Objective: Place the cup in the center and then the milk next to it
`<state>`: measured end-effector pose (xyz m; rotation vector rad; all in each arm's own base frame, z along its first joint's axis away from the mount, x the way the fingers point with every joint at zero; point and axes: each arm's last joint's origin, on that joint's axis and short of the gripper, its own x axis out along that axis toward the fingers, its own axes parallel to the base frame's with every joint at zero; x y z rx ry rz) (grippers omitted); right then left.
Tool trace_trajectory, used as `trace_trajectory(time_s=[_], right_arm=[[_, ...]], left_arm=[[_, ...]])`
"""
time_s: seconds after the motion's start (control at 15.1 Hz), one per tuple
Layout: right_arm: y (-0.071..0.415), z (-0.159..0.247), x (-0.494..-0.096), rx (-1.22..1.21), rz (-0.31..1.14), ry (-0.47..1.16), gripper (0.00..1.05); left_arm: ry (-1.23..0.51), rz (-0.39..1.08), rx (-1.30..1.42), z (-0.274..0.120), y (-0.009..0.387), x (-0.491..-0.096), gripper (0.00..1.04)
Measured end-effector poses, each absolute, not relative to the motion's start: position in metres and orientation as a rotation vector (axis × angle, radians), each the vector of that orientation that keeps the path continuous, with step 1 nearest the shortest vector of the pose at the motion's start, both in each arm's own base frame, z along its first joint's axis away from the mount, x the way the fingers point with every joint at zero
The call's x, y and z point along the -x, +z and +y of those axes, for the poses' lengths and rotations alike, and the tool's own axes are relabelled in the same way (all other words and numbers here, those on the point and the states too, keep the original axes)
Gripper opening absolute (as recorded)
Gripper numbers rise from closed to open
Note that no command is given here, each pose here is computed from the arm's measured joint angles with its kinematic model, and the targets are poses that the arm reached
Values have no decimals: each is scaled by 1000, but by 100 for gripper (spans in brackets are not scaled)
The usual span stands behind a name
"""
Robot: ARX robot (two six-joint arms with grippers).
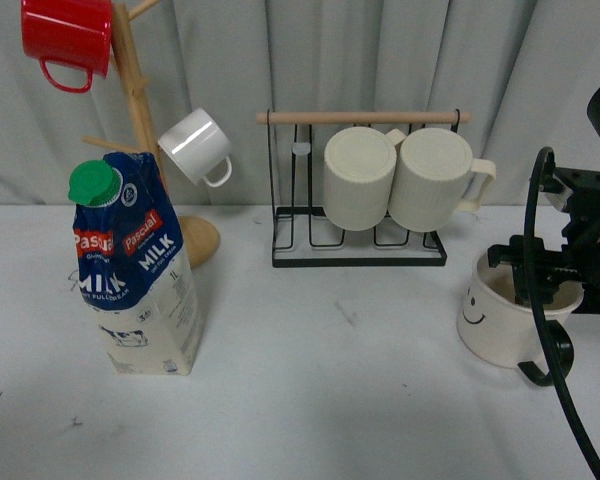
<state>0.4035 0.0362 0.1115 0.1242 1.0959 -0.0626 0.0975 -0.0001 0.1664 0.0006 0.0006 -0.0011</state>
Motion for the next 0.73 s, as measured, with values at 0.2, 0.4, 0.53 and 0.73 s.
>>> trace_trajectory(time_s=[0.2, 0.4, 0.53, 0.73], right_arm=[[112, 36, -404, -121, 1092, -68, 43], [112, 36, -404, -116, 1090, -75, 36], [112, 35, -404, -114, 1090, -81, 28], [112, 35, -404, -113, 1093, -83, 16]], left_arm=[[-1, 1, -1, 0, 166, -98, 98], [-1, 1, -1, 0, 166, -98, 98], [-1, 1, -1, 0, 166, -98, 98], [-1, 1, -1, 0, 166, -98, 98]])
